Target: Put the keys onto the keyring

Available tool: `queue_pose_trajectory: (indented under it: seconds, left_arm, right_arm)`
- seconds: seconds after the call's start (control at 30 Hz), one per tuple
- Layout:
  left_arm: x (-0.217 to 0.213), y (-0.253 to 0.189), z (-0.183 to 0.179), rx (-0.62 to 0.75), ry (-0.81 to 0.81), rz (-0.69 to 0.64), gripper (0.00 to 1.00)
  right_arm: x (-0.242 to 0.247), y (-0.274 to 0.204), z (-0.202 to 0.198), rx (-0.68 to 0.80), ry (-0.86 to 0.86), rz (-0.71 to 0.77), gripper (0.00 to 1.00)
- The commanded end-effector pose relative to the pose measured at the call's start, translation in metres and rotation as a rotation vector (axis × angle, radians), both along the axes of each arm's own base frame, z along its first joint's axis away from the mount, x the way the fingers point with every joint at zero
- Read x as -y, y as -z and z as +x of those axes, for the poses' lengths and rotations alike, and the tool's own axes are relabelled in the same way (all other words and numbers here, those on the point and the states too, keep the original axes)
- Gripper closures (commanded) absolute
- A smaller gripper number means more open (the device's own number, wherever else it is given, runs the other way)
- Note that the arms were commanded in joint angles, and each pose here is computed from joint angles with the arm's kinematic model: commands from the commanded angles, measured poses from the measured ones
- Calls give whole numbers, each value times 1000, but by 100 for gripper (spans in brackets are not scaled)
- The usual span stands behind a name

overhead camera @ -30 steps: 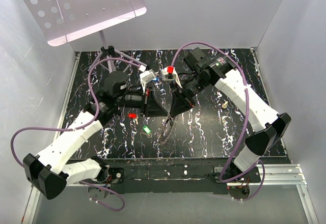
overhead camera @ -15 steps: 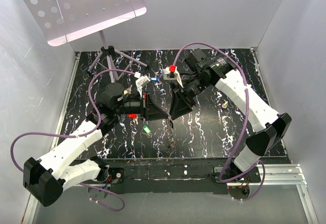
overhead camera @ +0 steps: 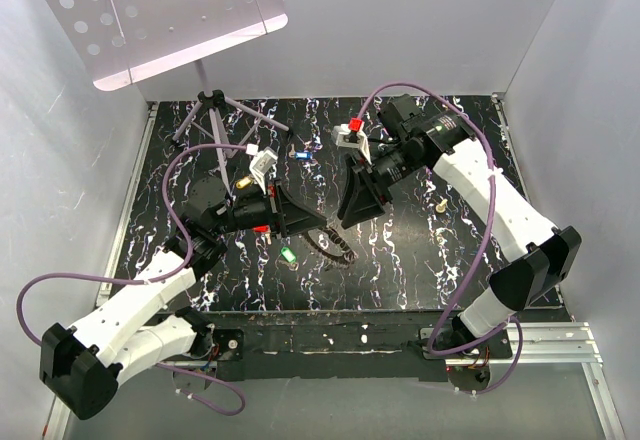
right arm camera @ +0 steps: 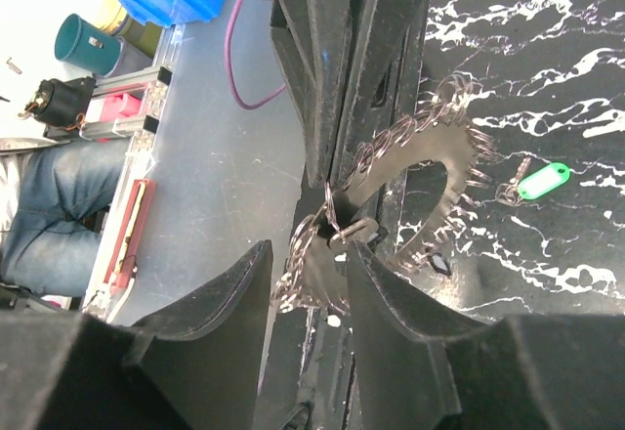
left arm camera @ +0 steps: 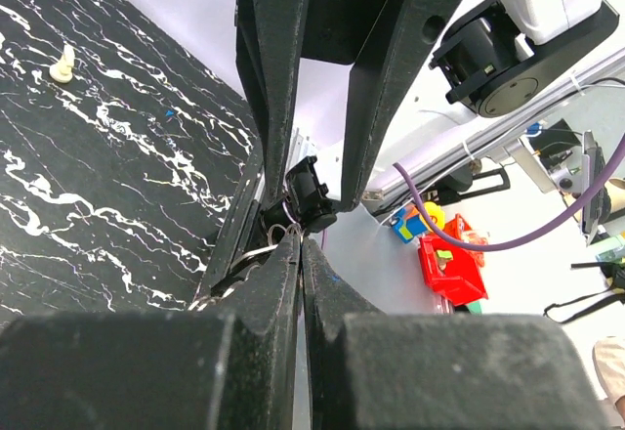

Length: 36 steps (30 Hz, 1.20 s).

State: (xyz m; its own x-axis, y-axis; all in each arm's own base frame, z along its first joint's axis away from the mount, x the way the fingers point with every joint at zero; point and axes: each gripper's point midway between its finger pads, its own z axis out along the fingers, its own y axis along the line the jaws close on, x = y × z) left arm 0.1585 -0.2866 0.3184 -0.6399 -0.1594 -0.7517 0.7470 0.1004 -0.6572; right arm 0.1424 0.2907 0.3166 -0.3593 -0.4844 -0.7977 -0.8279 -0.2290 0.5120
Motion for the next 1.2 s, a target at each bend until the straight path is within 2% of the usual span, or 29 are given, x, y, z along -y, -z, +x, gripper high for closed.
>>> queue_pose_trajectory:
  seconds: [0.0,0.2,0.4,0.57,0.8,0.83,0.9,1.07,1.17]
  left_arm:
    - [-2,-18,4,50,-35,-61,100]
    - [-3,-17,6,52,-47,-58,100]
    - [-2,-16,7,52,-50,-61,100]
    - [-4,-15,9,53,-67,-56,100]
    - [-5,-17,10,59,-78,-56,100]
    - [-5,-17,10,58,-80,-56,100]
    - [-5,-15,10,56,-79,-50,100]
    - [-4,-8,6,31,-46,-17,100]
    - [-3,4,1,-9,8,52,83]
  right_arm:
    - [-6,-21,-5,26,-20,90,55]
    - [-15,-16,-5,25,-34,80,55]
    - [-18,-10,-3,18,-25,57,60]
    - [-20,-6,-6,24,-34,47,73]
    - [-22,0,-6,31,-28,24,78]
    - [-23,1,-6,33,-27,20,81]
    - [-23,0,-7,33,-29,21,98]
    - [-21,-1,-6,50,-20,6,99]
    - [-17,1,-6,76,-22,-18,99]
